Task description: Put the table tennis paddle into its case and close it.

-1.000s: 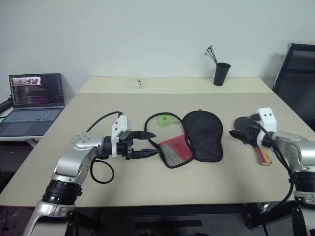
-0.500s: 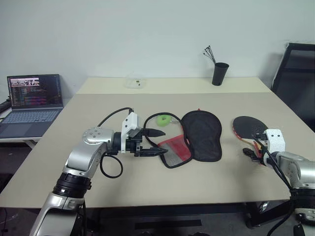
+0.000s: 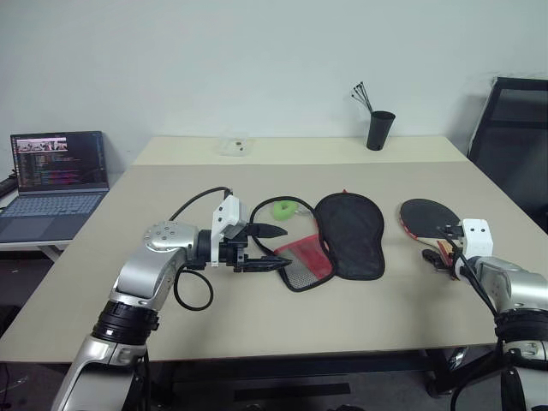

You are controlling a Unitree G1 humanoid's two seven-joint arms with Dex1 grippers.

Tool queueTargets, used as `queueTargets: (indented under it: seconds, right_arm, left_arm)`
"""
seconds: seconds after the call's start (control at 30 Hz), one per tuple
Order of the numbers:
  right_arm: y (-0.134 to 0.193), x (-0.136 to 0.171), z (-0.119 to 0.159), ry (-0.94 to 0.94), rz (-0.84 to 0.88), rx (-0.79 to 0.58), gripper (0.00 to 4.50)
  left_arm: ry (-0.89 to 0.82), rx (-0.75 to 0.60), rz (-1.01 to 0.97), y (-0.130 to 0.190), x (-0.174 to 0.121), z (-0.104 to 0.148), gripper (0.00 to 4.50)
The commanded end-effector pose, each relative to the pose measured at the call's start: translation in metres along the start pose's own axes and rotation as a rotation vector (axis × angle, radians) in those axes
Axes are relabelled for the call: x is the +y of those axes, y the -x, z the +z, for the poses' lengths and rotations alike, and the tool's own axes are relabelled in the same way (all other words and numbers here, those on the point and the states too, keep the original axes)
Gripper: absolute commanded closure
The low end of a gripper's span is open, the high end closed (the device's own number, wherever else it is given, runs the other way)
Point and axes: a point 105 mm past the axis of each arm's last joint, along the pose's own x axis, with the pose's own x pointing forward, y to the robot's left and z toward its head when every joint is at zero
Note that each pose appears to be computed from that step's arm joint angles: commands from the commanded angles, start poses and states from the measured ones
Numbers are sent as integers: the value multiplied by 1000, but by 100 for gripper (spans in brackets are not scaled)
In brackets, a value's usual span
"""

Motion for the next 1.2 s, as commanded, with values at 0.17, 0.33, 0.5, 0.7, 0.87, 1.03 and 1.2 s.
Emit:
queueTargets:
  seconds: [0.17,0.33,0.5,0.7,0.87,1.03,1.2]
  right_arm:
    - [-1,-5,7,13,-44,-13,282]
    - [4,-5,19,-7,-52,-51,341]
    - [21,6,46,-25,-23,-126,341]
    - [42,50,67,-36,59,-196,341]
    - [49,108,59,-67,162,-183,341]
    - [49,141,48,-70,213,-161,341]
    - [44,155,41,-48,239,-145,341]
  left_arm:
    - [-42,-2,14,5,-1,9,113]
    - [-39,4,22,8,-1,8,113]
    - [-33,9,36,12,-1,7,113]
    - [-24,12,43,14,-3,5,113]
    - [-20,6,43,12,-4,4,113]
    - [-18,2,39,10,-5,4,113]
    - [-17,6,41,10,-5,3,113]
